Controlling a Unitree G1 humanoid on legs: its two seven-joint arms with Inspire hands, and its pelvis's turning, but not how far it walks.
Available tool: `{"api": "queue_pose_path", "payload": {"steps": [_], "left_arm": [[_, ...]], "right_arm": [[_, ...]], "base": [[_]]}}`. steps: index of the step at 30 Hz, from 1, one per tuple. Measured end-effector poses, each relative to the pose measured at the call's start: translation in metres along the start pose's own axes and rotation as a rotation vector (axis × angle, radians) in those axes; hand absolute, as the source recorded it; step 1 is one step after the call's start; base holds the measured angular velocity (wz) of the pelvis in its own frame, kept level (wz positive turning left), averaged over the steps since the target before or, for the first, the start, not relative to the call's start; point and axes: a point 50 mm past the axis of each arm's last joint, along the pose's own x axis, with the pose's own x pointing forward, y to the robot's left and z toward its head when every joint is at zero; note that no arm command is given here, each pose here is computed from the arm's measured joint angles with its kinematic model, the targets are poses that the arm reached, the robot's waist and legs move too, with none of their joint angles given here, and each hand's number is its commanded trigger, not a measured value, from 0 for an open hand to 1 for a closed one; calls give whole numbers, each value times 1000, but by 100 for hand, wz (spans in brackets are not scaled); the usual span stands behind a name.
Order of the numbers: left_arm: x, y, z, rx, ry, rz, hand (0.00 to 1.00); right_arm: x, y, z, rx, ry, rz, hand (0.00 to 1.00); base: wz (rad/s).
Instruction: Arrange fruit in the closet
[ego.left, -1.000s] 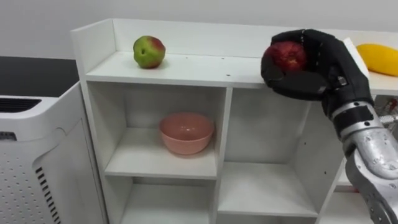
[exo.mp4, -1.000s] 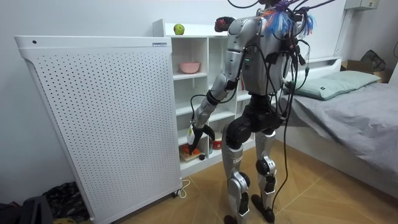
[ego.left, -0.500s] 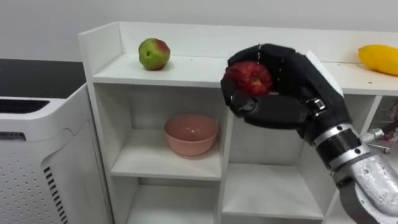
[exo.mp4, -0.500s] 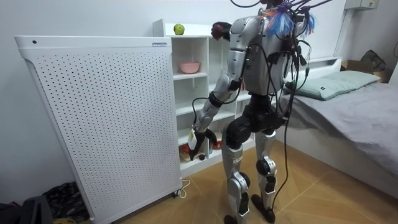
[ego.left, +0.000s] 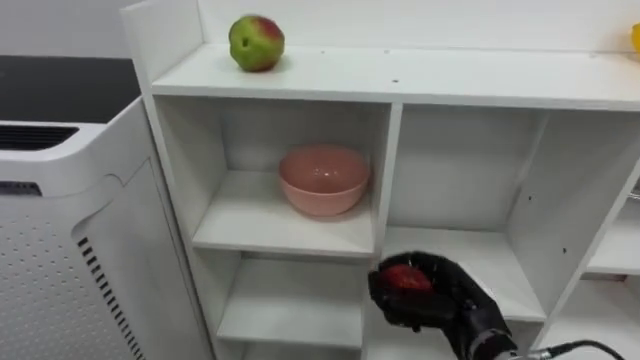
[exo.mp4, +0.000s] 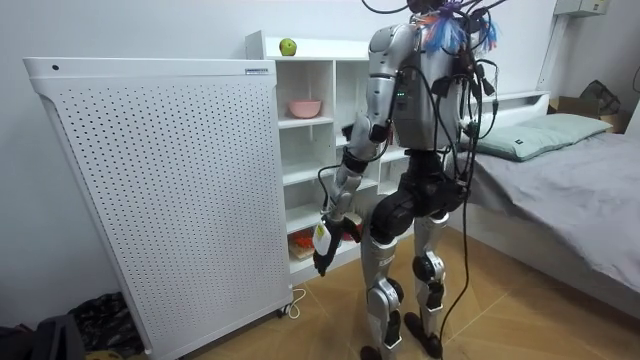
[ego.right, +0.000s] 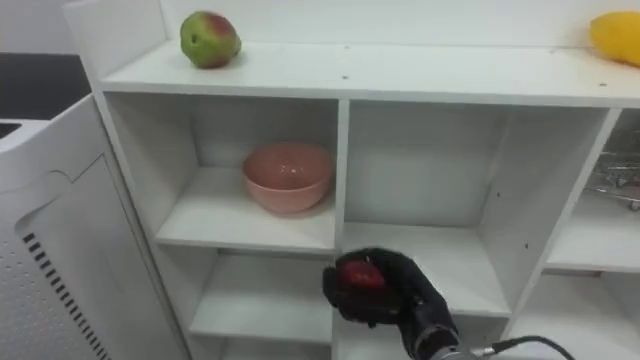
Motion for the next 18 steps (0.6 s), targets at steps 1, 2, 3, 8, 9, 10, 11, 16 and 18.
{"api": "queue_pose_path", "payload": {"steps": [1,2,3,8,9,10,11,16,18], "left_arm": [[0,1,2,1,-2,9,0],[1,2,4,-7,-4,15,0],[1,1,5,-23,0,15,0],[2,0,24,-31,-47,29,0],[2,2,24,-45,-47,32,0],[2,4,25,-69,-46,41,0],[2,4,25,-65,-42,48,0],[2,4,34,-83,-55,79,0],[2,-1,36,-77,-58,73,0]], "right_arm": [[0,-2,-8,36,32,-20,100],[1,-3,-12,60,47,-29,100],[2,-6,-19,104,78,-47,100],[13,-12,-23,415,129,-106,100],[15,-13,-22,453,130,-114,100],[17,-12,-19,513,122,-119,100],[20,-8,-13,576,110,-108,100],[29,-8,4,776,73,-89,100],[33,-11,9,826,59,-93,100]], "base": [[0],[0],[5],[2],[5],[8],[9],[19],[10]]}}
